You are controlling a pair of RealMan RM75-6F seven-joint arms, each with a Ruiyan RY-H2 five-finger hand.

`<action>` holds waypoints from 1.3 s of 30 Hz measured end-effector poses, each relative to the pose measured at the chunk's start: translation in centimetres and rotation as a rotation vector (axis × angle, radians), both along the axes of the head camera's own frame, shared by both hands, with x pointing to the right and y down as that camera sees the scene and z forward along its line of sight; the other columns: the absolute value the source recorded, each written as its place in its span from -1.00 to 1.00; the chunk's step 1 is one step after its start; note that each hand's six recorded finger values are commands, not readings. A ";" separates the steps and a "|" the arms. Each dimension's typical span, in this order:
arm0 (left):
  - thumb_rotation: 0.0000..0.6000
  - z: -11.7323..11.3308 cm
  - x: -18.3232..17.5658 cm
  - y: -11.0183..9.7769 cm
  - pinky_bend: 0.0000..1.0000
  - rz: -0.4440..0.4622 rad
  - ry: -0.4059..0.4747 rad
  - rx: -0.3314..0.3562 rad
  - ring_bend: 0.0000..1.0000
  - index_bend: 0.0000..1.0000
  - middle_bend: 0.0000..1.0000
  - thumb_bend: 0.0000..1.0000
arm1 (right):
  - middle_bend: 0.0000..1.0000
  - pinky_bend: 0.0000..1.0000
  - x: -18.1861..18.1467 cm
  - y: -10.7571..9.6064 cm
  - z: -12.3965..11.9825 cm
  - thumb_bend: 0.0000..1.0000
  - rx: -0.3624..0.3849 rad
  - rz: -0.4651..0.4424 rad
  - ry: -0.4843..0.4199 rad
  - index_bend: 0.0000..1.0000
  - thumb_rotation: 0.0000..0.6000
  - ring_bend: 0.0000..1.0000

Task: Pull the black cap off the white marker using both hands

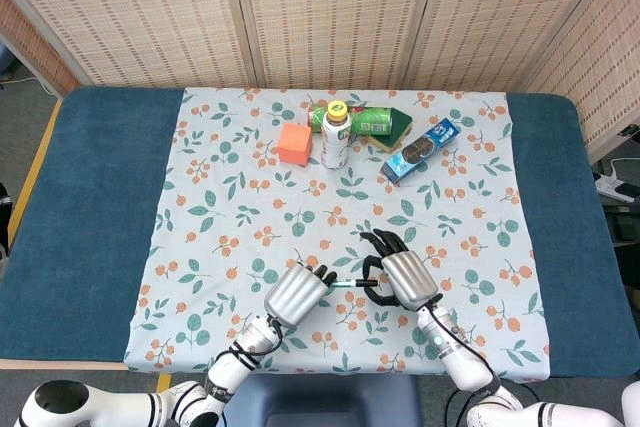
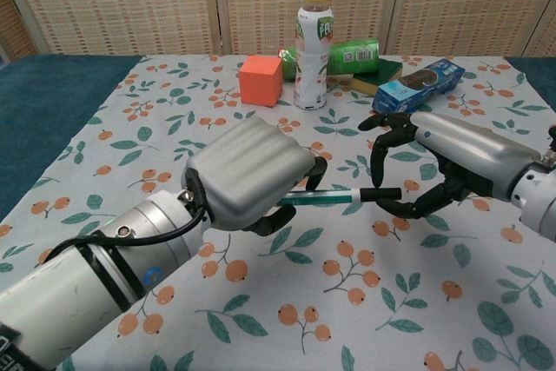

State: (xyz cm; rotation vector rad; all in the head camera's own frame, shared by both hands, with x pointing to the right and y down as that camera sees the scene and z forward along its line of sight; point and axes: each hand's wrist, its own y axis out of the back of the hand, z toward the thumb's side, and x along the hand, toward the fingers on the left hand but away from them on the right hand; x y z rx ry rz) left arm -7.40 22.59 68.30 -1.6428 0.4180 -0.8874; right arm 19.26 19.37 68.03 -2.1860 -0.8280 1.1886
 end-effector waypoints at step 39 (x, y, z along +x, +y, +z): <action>1.00 -0.9 0.1 0.0 0.80 0.005 0.016 0.022 0.55 0.15 0.40 -0.13 | -0.77 -0.82 0.1 -0.3 -0.1 -0.18 -0.001 0.007 -0.015 0.10 1.00 -1.00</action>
